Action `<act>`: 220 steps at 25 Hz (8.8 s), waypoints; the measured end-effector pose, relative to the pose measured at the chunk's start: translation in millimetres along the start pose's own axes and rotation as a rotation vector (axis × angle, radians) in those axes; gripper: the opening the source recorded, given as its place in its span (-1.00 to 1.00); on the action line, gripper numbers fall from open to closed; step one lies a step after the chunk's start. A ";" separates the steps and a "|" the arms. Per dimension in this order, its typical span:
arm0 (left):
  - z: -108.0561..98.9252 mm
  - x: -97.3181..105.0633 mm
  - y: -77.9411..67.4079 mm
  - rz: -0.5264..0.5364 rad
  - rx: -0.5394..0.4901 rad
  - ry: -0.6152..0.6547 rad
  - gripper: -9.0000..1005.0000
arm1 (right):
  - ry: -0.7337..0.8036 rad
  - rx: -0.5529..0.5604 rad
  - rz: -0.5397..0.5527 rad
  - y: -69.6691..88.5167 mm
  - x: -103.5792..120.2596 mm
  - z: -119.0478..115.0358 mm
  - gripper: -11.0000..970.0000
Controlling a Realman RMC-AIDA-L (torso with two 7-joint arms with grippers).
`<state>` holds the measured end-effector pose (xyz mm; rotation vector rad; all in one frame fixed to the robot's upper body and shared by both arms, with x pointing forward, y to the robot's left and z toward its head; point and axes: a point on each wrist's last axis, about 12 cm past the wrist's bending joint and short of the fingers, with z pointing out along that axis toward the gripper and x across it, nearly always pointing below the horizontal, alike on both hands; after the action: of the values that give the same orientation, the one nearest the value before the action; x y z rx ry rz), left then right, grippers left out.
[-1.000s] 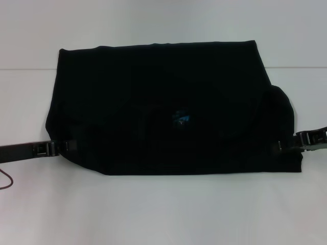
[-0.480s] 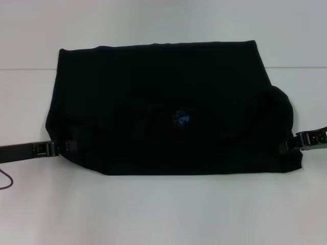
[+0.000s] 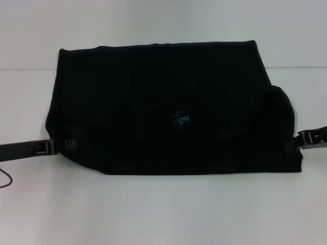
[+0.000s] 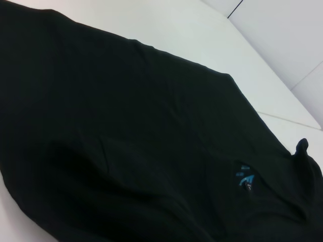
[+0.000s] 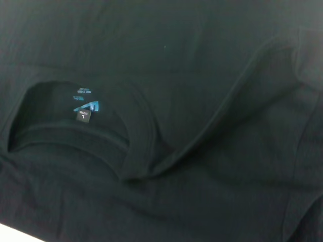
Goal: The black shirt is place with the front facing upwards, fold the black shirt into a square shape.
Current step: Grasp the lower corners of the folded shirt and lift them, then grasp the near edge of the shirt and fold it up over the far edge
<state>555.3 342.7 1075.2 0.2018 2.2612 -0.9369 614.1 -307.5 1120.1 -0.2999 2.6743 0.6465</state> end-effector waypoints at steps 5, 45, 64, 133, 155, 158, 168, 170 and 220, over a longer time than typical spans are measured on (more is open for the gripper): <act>-0.9 -1.8 -0.5 -0.004 0.007 -0.010 -0.98 | -0.003 0.002 -0.001 -0.8 -0.7 -1.2 -0.87; -0.1 -1.6 -0.6 -0.004 0.005 -0.008 -0.98 | -0.010 0.022 -0.010 -4.2 0.6 -2.2 0.51; -0.4 -1.4 -0.5 -0.003 0.005 -0.007 -0.98 | 0.006 0.014 -0.021 1.9 0.3 7.6 0.50; -2.4 -2.1 -1.4 0.000 0.019 -0.006 -0.98 | 0.013 -0.024 -0.053 3.4 -1.4 -0.6 -0.87; -28.0 13.6 -2.8 -0.093 0.121 0.039 -0.98 | 0.112 -0.128 -0.078 4.5 20.7 -8.3 -0.87; -31.2 17.8 -3.9 -0.104 0.143 0.066 -0.98 | 0.136 -0.141 -0.083 3.7 26.8 -9.1 -0.87; -37.7 31.7 -12.3 -0.133 0.227 0.189 -0.98 | 0.217 -0.233 -0.137 7.6 45.4 -12.4 -0.88; -38.4 33.2 -14.4 -0.140 0.244 0.208 -0.98 | 0.230 -0.246 -0.145 8.5 47.7 -12.8 -0.88; -38.9 5.1 3.4 -0.364 0.208 -0.253 -0.98 | -0.376 -0.413 0.163 -19.4 34.6 -11.0 -0.88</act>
<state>532.2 370.9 1090.1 -0.2359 1.9985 -1.3081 584.9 -333.7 1107.6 -0.0549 2.2063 1.1804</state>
